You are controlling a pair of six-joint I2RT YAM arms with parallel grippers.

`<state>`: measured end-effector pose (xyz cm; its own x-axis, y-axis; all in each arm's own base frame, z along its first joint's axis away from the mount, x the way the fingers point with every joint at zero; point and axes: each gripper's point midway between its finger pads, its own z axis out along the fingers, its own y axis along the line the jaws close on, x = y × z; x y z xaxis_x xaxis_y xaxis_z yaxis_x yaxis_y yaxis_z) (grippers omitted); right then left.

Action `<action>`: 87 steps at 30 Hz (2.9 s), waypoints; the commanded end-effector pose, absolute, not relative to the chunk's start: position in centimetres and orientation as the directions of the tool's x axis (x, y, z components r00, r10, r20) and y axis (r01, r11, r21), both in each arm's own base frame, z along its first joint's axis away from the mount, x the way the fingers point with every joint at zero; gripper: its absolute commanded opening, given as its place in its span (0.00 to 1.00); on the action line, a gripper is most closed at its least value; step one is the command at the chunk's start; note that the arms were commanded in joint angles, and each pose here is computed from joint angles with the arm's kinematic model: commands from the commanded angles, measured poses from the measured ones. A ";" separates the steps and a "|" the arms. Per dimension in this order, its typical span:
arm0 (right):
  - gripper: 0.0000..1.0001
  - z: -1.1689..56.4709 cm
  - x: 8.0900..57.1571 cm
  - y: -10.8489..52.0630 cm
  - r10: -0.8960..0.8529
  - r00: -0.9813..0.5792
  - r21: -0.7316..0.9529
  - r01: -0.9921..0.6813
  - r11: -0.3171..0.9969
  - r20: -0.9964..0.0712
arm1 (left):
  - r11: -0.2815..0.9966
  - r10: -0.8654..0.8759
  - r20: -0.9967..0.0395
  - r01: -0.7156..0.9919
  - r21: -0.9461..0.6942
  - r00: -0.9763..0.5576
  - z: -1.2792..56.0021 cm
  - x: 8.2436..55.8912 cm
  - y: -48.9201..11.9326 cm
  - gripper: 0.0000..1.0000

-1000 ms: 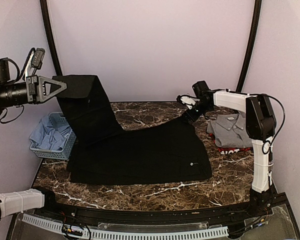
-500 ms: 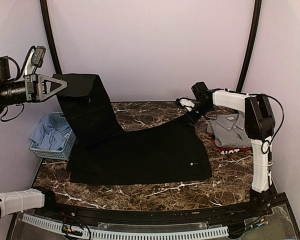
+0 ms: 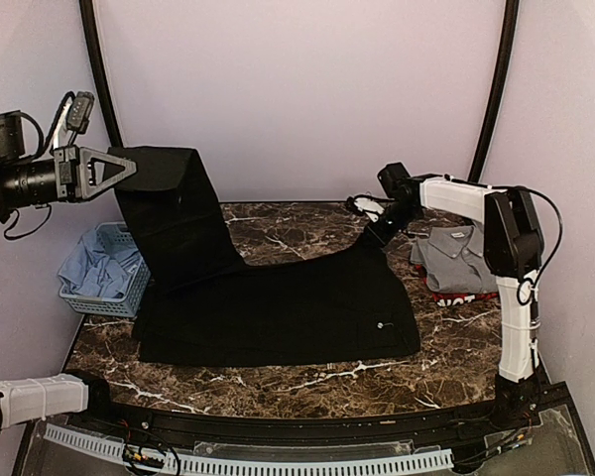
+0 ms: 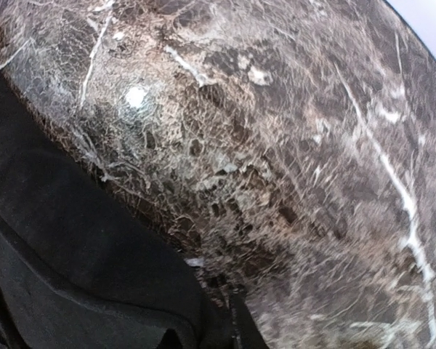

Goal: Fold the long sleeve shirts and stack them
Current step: Pick up the 1/3-folded shirt from the center of the board, then fold the 1/3-folded shirt at the center of the board.

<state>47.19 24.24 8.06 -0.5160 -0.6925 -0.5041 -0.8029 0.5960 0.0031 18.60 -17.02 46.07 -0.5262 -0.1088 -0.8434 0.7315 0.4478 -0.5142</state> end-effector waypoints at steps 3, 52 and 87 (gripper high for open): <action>0.08 9.9 44.3 24.2 -0.666 -0.532 -0.003 -0.781 0.625 -0.523 | 0.511 -0.117 -0.844 0.697 -0.503 -0.523 45.2 20.6 -16.6 0.00; 0.28 5.7 31.9 20.2 -0.635 -0.674 -0.309 -0.555 0.772 -0.377 | 0.636 -0.089 -0.848 0.626 -0.452 -0.522 44.4 20.5 -14.9 0.00; 0.56 4.8 37.5 24.8 -0.419 -0.736 -0.074 -0.453 0.889 -0.531 | 0.568 -0.073 -0.800 0.635 -0.524 -0.595 37.7 21.7 -16.2 0.00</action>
